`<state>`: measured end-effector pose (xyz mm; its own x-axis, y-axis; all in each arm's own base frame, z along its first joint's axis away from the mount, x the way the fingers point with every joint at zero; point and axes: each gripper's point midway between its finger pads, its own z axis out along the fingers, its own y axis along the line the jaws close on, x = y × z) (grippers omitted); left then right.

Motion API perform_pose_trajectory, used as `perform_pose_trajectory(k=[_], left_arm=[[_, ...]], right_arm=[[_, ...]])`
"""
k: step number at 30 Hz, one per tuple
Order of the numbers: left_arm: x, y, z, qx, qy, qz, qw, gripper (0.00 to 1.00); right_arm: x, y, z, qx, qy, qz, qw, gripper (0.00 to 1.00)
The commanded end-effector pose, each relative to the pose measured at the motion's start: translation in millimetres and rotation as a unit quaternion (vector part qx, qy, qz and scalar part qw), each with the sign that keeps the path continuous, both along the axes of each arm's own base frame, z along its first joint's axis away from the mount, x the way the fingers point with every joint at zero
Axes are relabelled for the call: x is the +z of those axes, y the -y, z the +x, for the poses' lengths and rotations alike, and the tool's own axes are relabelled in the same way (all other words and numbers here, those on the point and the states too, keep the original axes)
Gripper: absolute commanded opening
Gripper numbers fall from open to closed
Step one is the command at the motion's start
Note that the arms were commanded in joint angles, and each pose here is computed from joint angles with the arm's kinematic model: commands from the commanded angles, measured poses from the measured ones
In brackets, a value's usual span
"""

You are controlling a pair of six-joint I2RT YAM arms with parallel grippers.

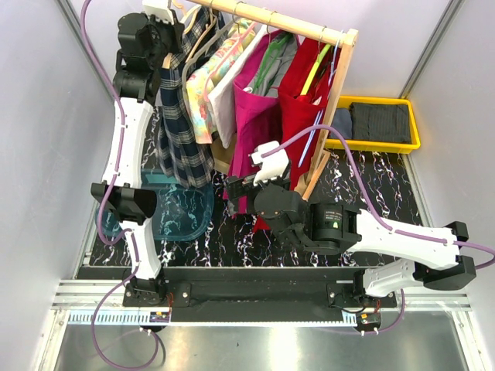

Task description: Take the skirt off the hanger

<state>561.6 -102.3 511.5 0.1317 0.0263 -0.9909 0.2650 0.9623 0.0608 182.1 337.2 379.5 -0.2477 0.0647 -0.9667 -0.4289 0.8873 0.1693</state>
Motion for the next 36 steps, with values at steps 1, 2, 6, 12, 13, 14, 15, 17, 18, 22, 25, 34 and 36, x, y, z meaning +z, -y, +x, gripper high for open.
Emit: perform_pose_trajectory(k=[1, 2, 6, 12, 13, 14, 15, 17, 18, 22, 25, 34, 36], left_arm=[[133.6, -22.3, -56.1, 0.045, 0.209, -0.01, 0.977, 0.0], [147.8, -23.4, -68.0, 0.046, 0.23, -0.01, 0.972, 0.0], [171.5, -20.1, -91.2, 0.038, 0.266, -0.001, 0.963, 0.0], [186.1, -18.5, -107.3, 0.035, 0.288, 0.007, 0.957, 0.0], [186.0, -19.6, -107.4, 0.038, 0.288, 0.009, 0.957, 0.0], [188.1, -21.0, -110.7, 0.041, 0.289, 0.008, 0.956, 0.0], [188.9, -23.7, -112.5, 0.043, 0.29, 0.008, 0.956, 0.0], [201.1, -30.0, -130.6, 0.041, 0.303, 0.003, 0.952, 0.0], [201.1, -30.4, -134.5, 0.038, 0.302, 0.006, 0.953, 0.0], [188.5, -38.0, -160.5, 0.021, 0.263, 0.038, 0.964, 0.0], [169.3, -41.3, -192.6, 0.013, 0.241, 0.079, 0.967, 0.0], [96.1, -29.8, -177.8, -0.031, 0.122, 0.057, 0.99, 0.23], [144.2, -31.6, -177.4, -0.029, 0.157, 0.042, 0.986, 0.47]], right_arm=[[8.2, 2.8, 4.9, -0.016, -0.001, 0.036, 0.999, 0.97], [7.0, 1.2, 4.8, -0.015, -0.002, 0.036, 0.999, 0.97], [2.1, -2.6, 5.7, -0.012, -0.005, 0.033, 0.999, 0.97], [-0.4, -3.2, 5.8, -0.012, -0.008, 0.035, 0.999, 0.96], [-1.5, -3.4, 6.4, -0.013, -0.008, 0.034, 0.999, 0.96], [-1.2, -2.8, 6.1, -0.012, -0.008, 0.035, 0.999, 0.96], [-1.6, -2.7, 5.7, -0.011, -0.009, 0.034, 0.999, 0.96], [-2.3, -1.1, 6.2, -0.012, -0.008, 0.033, 0.999, 0.96], [-2.3, -1.4, 5.7, -0.011, -0.008, 0.032, 0.999, 0.96], [3.3, -1.0, 8.5, -0.012, -0.002, 0.031, 0.999, 0.96], [10.6, -4.1, 9.1, -0.008, 0.004, 0.037, 0.999, 0.97], [12.3, -18.3, 5.3, 0.016, -0.003, 0.053, 0.998, 0.96], [12.2, -16.8, 6.0, 0.014, -0.003, 0.053, 0.998, 0.97]])
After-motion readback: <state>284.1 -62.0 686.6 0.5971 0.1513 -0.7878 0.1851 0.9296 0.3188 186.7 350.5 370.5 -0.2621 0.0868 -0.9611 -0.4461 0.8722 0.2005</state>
